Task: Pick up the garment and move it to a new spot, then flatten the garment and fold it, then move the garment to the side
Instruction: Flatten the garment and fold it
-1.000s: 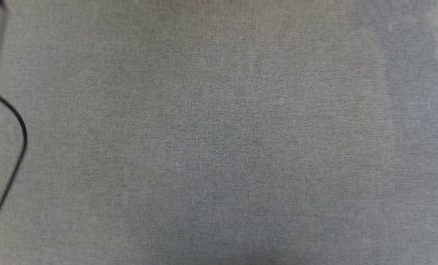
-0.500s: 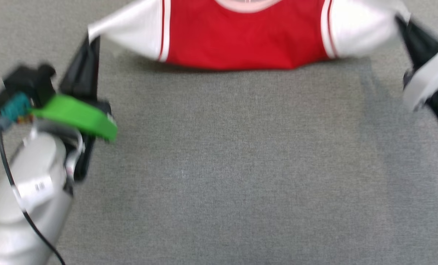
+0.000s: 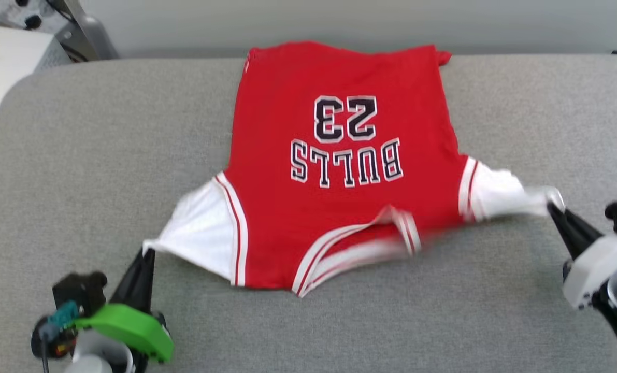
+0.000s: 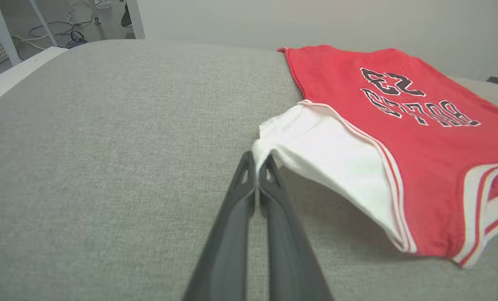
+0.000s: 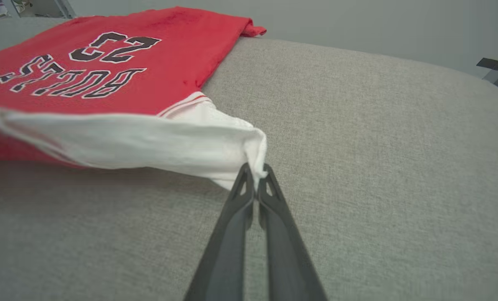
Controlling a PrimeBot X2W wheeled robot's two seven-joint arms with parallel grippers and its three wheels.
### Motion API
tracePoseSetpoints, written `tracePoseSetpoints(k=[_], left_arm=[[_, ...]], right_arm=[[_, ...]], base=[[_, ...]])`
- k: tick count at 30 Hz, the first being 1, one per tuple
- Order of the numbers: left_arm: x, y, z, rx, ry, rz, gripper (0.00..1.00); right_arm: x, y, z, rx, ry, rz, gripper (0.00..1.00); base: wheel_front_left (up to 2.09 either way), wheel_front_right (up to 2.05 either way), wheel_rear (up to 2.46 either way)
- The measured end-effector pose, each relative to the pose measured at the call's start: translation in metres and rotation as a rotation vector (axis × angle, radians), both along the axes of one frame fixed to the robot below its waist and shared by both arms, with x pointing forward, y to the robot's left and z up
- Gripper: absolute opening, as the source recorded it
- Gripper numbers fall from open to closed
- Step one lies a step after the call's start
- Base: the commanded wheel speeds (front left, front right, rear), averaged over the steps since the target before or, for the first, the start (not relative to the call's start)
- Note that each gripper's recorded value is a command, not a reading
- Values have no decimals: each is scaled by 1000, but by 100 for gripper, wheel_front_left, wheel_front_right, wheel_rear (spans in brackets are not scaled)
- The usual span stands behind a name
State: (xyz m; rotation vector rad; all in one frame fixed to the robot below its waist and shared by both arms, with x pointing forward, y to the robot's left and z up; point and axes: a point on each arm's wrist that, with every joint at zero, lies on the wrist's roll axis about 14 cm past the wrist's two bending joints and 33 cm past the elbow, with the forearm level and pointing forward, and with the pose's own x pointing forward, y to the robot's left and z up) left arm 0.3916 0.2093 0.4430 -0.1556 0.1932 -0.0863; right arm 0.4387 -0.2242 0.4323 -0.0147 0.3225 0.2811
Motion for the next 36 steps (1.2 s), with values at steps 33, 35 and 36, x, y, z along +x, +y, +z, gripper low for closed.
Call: tracePoseSetpoints(k=[33, 35, 36], left_arm=[[-68, -10, -28, 4, 96, 36, 0], [-61, -14, -25, -1, 81, 27, 0], [-57, -16, -24, -3, 75, 22, 0]], right_arm=[[-69, -34, -3, -6, 58, -139, 100], [-50, -35, 20, -25, -10, -128, 100], [-37, -35, 35, -35, -53, -121, 100]], base=[[0, 0, 0], [0, 0, 0], [0, 0, 0]])
